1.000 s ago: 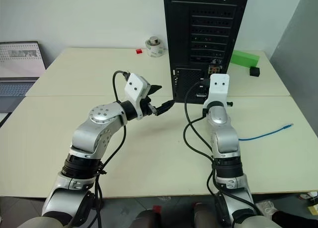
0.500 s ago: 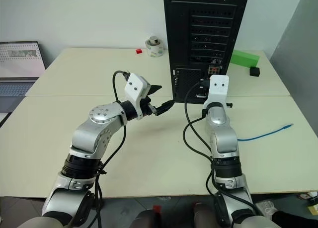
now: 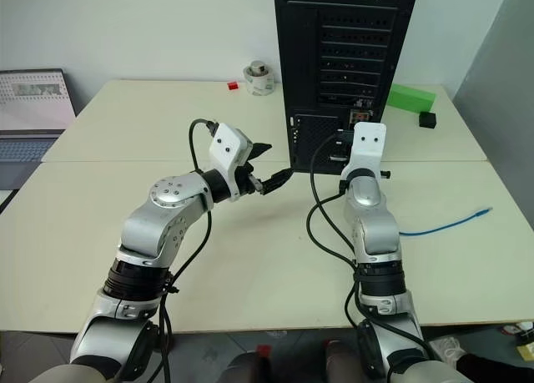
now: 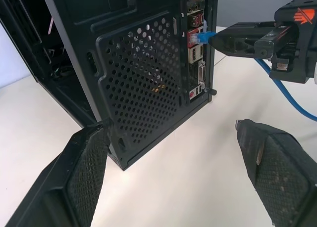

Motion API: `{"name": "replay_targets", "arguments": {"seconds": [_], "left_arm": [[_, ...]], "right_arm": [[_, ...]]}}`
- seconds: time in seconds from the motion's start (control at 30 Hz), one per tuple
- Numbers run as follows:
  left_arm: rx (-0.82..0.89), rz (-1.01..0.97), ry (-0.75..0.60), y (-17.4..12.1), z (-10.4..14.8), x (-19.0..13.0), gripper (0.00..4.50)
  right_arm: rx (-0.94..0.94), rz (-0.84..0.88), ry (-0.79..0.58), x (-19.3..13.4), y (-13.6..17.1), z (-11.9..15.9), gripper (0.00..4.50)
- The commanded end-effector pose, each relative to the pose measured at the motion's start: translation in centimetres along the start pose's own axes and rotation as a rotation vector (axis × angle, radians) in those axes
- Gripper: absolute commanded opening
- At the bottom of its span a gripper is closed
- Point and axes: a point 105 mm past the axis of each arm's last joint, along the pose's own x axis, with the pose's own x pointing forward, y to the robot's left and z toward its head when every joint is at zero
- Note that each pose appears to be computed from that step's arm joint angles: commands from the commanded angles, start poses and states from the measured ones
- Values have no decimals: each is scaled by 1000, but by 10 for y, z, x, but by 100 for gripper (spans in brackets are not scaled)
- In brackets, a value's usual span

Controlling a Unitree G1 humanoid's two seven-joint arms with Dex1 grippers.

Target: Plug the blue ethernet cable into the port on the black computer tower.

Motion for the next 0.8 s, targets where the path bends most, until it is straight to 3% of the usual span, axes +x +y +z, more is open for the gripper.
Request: {"name": "replay_targets", "arguments": {"seconds": [0.03,0.37,0.8], "left_arm": [[35,-10,-55,-4,16,-1,419],[-87,-112,-63,-18,23,0,419],[-44,-229,-37,-31,19,-8,419]], "right_arm": [[14,-27,-64,1,1,16,0],[6,-23,-102,4,22,21,0],[-14,-14,-124,14,34,22,0]]}}
